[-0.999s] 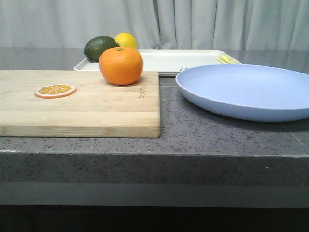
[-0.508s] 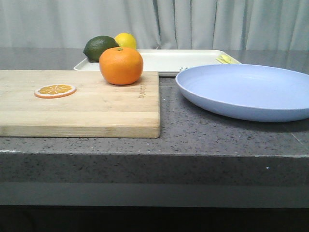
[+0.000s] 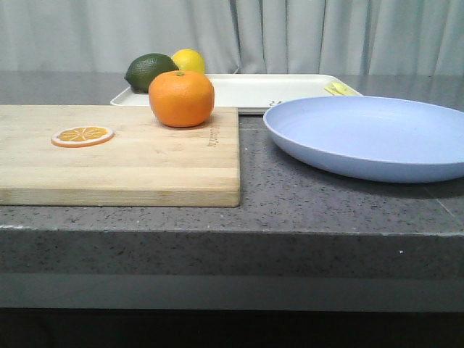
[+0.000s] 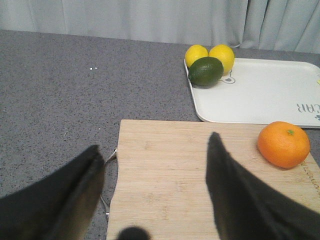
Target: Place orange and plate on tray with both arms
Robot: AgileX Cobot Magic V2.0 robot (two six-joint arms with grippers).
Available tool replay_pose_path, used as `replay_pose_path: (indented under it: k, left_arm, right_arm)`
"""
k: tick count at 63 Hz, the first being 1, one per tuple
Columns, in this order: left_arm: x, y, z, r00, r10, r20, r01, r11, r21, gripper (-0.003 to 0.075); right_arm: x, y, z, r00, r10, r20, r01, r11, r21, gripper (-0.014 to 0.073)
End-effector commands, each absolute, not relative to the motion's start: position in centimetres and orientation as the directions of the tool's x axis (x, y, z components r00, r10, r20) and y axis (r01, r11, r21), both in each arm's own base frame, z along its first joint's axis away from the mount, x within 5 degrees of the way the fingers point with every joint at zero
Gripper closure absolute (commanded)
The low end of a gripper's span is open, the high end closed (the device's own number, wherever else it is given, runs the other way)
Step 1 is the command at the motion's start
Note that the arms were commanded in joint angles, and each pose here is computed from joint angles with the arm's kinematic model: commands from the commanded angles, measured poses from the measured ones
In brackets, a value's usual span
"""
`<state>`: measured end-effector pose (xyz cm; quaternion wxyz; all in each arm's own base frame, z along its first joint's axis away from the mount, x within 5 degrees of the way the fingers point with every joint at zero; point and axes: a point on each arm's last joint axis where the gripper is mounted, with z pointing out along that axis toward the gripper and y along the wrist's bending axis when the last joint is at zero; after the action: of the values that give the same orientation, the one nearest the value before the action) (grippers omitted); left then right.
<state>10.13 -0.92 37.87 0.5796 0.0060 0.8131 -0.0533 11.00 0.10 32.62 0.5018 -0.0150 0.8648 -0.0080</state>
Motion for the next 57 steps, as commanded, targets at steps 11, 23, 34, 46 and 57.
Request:
replay_pose_path:
  k: [11, 23, 34, 46, 57]
  left_arm:
    - [13.1, -2.0, 38.5, -0.294, -0.029, -0.955, 0.147, 0.986, -0.075, 0.0099]
    - [15.7, -5.3, 37.5, -0.319, 0.05, -0.947, 0.324, 0.944, -0.059, 0.0099]
    - [18.1, -9.6, 36.6, -0.328, 0.177, -0.928, 0.477, 0.879, -0.001, 0.0099]
    - [21.0, -13.4, 36.2, -0.335, 0.289, -0.897, 0.558, 0.828, 0.059, 0.0096]
    - [24.3, -15.8, 35.5, -0.391, 0.365, -0.845, 0.574, 0.814, 0.086, 0.005]
  right_arm:
    - [11.2, 0.0, 33.6, -0.467, -0.052, -0.883, -0.017, 0.999, -0.05, -0.0032]
    - [11.1, 0.0, 33.5, -0.477, -0.052, -0.878, -0.017, 0.999, -0.05, -0.0032]
    - [11.1, 0.0, 33.5, -0.479, -0.052, -0.877, -0.017, 0.999, -0.05, -0.0032]
    - [11.1, 0.0, 33.5, -0.48, -0.052, -0.876, -0.017, 0.999, -0.05, -0.0032]
    - [11.1, 0.0, 33.5, -0.484, -0.05, -0.874, -0.017, 0.999, -0.048, -0.0032]
